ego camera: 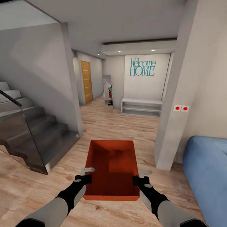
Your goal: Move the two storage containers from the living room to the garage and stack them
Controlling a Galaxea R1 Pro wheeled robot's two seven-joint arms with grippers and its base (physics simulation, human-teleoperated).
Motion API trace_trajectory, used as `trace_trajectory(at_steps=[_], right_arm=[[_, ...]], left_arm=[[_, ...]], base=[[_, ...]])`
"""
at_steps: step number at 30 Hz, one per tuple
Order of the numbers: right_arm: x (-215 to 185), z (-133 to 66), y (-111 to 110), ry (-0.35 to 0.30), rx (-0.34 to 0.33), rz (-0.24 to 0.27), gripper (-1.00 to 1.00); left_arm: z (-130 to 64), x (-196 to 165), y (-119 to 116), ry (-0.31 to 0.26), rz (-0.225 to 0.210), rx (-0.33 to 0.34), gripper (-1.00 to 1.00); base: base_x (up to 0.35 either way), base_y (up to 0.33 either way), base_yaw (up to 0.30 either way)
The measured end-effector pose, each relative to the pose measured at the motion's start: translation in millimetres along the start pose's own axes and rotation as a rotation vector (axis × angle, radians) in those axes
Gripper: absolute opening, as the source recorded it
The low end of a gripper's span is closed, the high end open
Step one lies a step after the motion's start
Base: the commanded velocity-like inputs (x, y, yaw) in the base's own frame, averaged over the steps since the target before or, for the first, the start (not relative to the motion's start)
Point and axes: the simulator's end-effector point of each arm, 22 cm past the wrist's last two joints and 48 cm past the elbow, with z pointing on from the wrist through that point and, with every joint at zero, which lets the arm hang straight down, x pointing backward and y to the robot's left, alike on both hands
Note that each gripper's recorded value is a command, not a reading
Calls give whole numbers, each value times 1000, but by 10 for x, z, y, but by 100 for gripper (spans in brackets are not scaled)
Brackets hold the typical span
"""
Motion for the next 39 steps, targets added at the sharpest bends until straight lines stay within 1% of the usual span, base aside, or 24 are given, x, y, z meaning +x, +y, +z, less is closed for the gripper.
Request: trace_trajectory(at_steps=[8, 13, 39], right_arm=[[-49, -2, -11, -11, -4, 2, -100], [-92, -2, -11, -20, -3, 2, -100], [-102, -4, 6, -23, -4, 5, -100]], left_arm=[[-9, -45, -13, -12, -4, 2, -100], [-12, -87, -14, -21, -5, 2, -100], [-10, -91, 3, -22, -10, 0, -100]], base=[[206, 0, 0], [311, 0, 0], [321, 0, 0]])
